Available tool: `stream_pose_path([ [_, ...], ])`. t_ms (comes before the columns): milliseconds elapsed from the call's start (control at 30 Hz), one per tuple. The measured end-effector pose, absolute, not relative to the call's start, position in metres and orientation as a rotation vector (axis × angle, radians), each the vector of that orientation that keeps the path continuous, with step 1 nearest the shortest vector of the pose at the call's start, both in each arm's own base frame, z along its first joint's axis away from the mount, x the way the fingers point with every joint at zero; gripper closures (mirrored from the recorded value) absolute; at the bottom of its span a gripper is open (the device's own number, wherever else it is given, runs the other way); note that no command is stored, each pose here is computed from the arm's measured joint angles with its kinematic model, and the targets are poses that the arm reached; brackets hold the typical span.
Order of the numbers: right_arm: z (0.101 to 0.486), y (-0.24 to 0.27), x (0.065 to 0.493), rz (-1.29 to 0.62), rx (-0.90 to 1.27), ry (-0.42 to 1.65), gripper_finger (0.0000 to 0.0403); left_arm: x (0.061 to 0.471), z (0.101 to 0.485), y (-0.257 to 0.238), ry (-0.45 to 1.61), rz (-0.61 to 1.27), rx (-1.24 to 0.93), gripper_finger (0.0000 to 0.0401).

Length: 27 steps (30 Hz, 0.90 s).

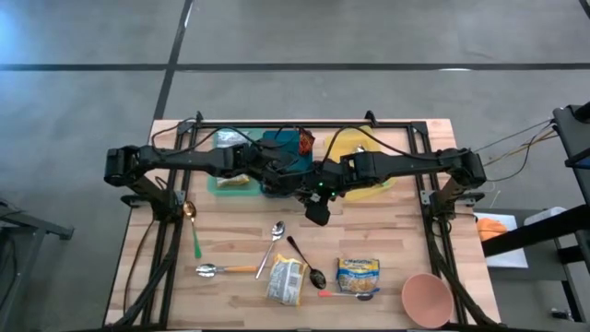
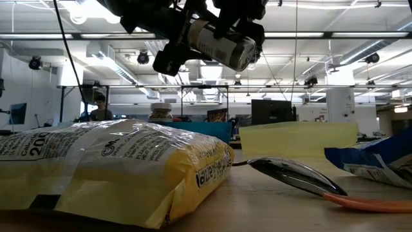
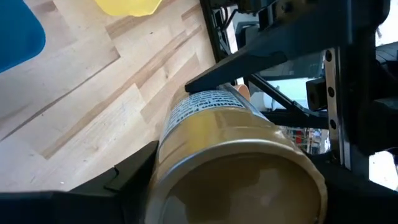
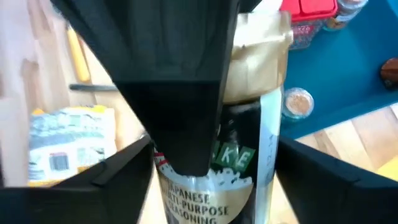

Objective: Pick & Place Food Item
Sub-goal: Put the gold seasoning bottle into the blue bin

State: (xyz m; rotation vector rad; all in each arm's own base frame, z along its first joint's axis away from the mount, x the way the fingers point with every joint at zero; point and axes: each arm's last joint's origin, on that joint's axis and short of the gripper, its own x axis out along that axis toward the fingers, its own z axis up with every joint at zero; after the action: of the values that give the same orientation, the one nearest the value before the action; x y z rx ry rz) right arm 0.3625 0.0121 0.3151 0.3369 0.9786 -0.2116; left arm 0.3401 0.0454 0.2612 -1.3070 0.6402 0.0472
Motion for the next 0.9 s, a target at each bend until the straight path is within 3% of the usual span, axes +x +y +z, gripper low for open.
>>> stream_pose_path([
  [100, 0.318, 0.012, 0.361, -0.211, 0.368, 0.978, 0.003, 0.338, 0.265, 0.047, 0.633, 0.038, -1.297, 0.012],
  [167, 0.319, 0.012, 0.359, -0.22, 0.382, 0.982, 0.0016, 0.336, 0.271, 0.049, 0.616, 0.028, -1.286, 0.012],
  [467, 0.338, 0.011, 0.335, -0.261, 0.401, 0.991, 0.0057, 0.322, 0.285, 0.059, 0.579, 0.002, -1.125, 0.012],
  [900, 0.36, 0.029, 0.289, -0.34, 0.523, 1.079, 0.011, 0.308, 0.269, 0.074, 0.697, 0.19, -0.838, 0.012],
])
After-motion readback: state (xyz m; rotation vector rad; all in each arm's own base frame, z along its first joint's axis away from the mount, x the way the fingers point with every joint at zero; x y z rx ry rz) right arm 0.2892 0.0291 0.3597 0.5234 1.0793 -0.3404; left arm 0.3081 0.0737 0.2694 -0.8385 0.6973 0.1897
